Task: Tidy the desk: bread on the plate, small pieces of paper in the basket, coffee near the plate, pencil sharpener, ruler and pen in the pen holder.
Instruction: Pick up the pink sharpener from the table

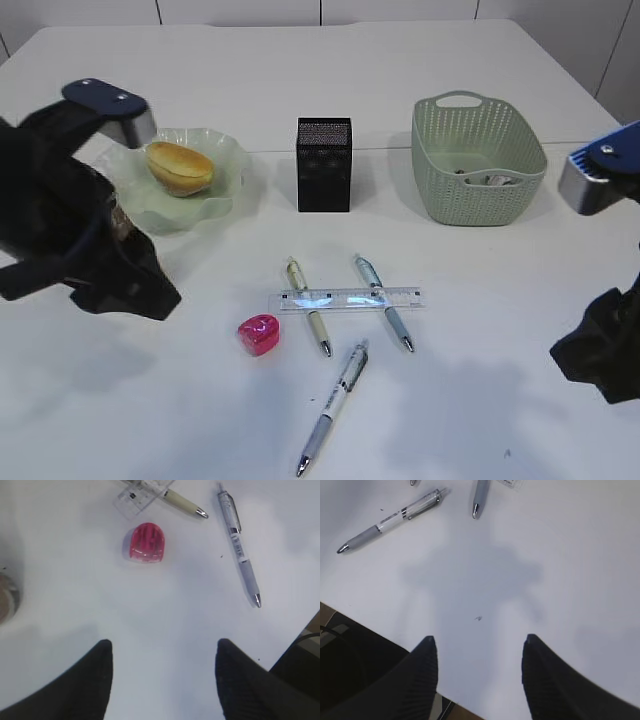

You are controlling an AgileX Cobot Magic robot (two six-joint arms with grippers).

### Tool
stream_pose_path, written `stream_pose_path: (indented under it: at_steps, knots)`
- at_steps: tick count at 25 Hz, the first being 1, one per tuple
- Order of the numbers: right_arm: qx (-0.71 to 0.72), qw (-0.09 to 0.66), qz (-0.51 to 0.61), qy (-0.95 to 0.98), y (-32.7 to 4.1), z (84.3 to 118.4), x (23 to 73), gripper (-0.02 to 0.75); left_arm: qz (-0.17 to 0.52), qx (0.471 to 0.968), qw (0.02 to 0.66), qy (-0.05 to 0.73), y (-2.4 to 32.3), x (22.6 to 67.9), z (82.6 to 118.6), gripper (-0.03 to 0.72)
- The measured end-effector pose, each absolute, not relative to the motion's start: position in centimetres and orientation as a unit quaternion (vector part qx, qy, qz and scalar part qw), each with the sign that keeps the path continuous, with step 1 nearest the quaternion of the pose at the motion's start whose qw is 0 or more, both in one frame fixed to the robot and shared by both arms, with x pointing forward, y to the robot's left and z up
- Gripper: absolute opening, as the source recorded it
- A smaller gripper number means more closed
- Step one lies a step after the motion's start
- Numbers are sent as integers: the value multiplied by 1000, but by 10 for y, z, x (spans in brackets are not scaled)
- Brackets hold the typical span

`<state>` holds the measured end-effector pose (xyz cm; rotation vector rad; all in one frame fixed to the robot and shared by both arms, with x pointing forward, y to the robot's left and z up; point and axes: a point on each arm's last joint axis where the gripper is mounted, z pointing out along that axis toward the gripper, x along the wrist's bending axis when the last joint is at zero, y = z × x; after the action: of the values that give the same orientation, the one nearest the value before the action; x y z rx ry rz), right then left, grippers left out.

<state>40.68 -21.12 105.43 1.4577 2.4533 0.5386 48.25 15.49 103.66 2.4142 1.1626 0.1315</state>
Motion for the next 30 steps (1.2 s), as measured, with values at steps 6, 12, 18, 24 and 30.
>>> stream_pose_path:
  at_steps: [6, 12, 18, 24, 30]
  knots:
    - [494, 124, 176, 842, -218, 1043, 397, 424, 15, 886, 190, 422, 133, 505, 1014, 454]
    - [494, 123, 173, 843, -219, 1040, 396, 424, 2, 889, 168, 426, 122, 526, 1003, 454]
    - [494, 124, 173, 843, -219, 1040, 396, 424, -1, 892, 143, 429, 108, 538, 988, 454]
    - [494, 124, 172, 843, -219, 1040, 396, 424, -2, 902, 91, 422, 89, 543, 958, 454]
    - [494, 124, 172, 843, -219, 1040, 396, 424, -4, 903, 75, 422, 76, 552, 942, 463]
